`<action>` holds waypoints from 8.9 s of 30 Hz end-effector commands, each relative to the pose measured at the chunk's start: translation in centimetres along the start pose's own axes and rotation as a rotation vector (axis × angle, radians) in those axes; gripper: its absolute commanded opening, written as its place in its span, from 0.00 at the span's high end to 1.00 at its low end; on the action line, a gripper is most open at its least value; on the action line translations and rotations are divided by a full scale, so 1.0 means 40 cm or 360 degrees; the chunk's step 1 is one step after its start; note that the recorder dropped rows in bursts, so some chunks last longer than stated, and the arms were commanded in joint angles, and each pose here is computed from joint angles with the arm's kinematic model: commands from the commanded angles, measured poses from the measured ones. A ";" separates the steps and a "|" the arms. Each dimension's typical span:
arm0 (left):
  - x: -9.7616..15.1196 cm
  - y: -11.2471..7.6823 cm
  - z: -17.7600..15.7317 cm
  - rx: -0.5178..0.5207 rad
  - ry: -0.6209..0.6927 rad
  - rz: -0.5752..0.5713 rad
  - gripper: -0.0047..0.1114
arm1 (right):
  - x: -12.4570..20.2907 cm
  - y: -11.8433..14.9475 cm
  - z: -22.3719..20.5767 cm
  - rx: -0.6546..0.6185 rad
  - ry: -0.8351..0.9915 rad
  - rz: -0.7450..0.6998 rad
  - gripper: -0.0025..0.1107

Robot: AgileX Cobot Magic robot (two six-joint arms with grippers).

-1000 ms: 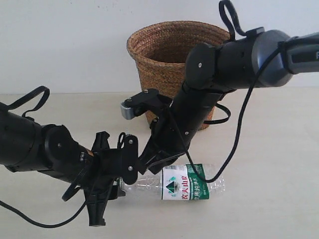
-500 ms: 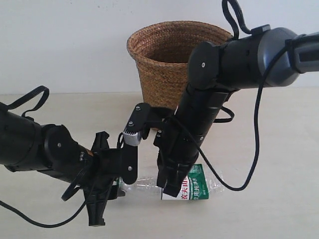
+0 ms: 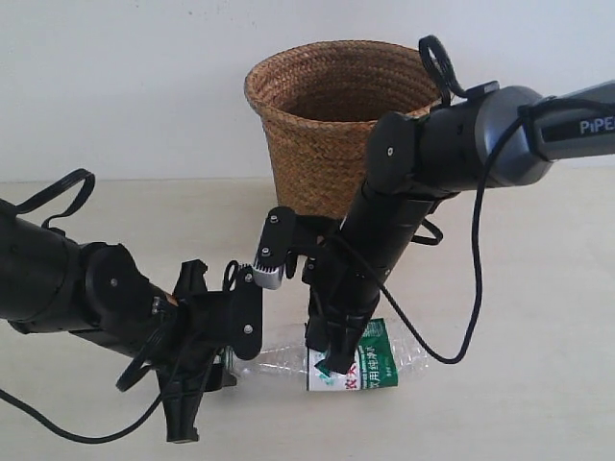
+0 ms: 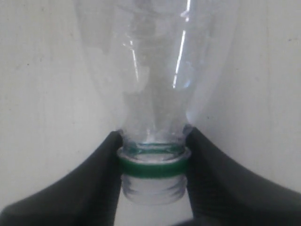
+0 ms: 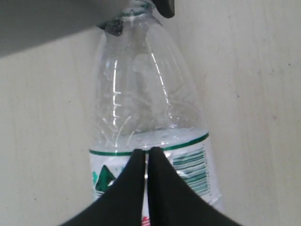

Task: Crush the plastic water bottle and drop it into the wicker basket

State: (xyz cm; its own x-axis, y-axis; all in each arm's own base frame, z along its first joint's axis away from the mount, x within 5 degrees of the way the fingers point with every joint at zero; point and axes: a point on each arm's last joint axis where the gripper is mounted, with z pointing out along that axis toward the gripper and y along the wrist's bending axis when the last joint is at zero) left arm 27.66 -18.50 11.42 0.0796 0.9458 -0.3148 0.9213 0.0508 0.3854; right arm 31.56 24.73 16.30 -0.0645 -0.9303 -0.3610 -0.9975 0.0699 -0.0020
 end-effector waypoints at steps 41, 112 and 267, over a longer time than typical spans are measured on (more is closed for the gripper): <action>-0.009 -0.005 -0.007 0.0040 -0.0013 -0.0008 0.93 | 0.051 -0.022 0.228 -0.0433 0.0295 0.0549 0.98; -0.009 -0.006 -0.007 0.0043 -0.0012 -0.0008 0.93 | -0.001 -0.071 -0.132 0.0220 0.0159 0.1219 0.98; 0.150 -0.053 -0.827 -0.1457 -0.1380 -0.1791 0.93 | 0.438 0.481 -0.239 0.1141 -0.1625 0.1303 0.98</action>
State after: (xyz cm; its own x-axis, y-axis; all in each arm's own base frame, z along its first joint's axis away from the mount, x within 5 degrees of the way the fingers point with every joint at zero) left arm 14.24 -2.41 37.37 0.0356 -0.0910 -0.9952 0.1740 0.9812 -0.0835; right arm 11.08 6.41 18.91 -0.2392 0.0787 -0.9678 -0.4509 0.8737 0.1826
